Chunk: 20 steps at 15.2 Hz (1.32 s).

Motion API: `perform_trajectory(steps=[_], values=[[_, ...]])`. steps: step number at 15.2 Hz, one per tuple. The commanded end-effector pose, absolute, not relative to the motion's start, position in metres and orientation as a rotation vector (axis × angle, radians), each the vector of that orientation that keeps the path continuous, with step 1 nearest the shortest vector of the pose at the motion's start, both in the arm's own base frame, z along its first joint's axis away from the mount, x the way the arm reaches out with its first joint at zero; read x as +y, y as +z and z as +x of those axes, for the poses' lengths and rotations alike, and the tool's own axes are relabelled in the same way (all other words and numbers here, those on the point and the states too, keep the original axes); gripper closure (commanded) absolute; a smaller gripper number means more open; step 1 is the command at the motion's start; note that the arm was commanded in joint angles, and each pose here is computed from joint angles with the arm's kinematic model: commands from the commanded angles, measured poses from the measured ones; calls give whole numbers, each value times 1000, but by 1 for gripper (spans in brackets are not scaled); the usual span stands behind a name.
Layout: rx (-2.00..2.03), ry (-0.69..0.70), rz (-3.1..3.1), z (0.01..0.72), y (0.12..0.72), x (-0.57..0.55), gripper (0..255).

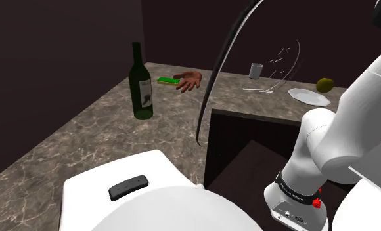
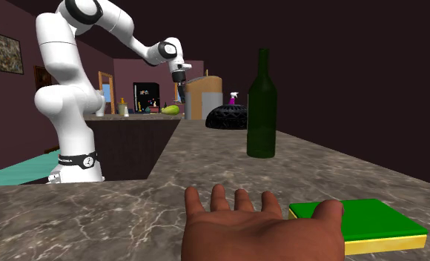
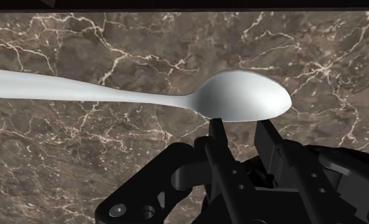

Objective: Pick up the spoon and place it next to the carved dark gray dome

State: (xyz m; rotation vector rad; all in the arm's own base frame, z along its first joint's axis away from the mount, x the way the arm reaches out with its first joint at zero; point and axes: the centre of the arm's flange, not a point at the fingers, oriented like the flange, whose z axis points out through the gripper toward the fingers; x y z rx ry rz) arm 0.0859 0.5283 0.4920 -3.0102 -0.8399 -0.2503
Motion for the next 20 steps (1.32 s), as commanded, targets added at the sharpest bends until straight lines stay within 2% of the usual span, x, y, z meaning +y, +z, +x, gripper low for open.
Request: perform_trajectory(steps=[1,20], values=[[-840,-251,-3010,85,481,529,255],[-840,-251,-3010,85,381,529,255]])
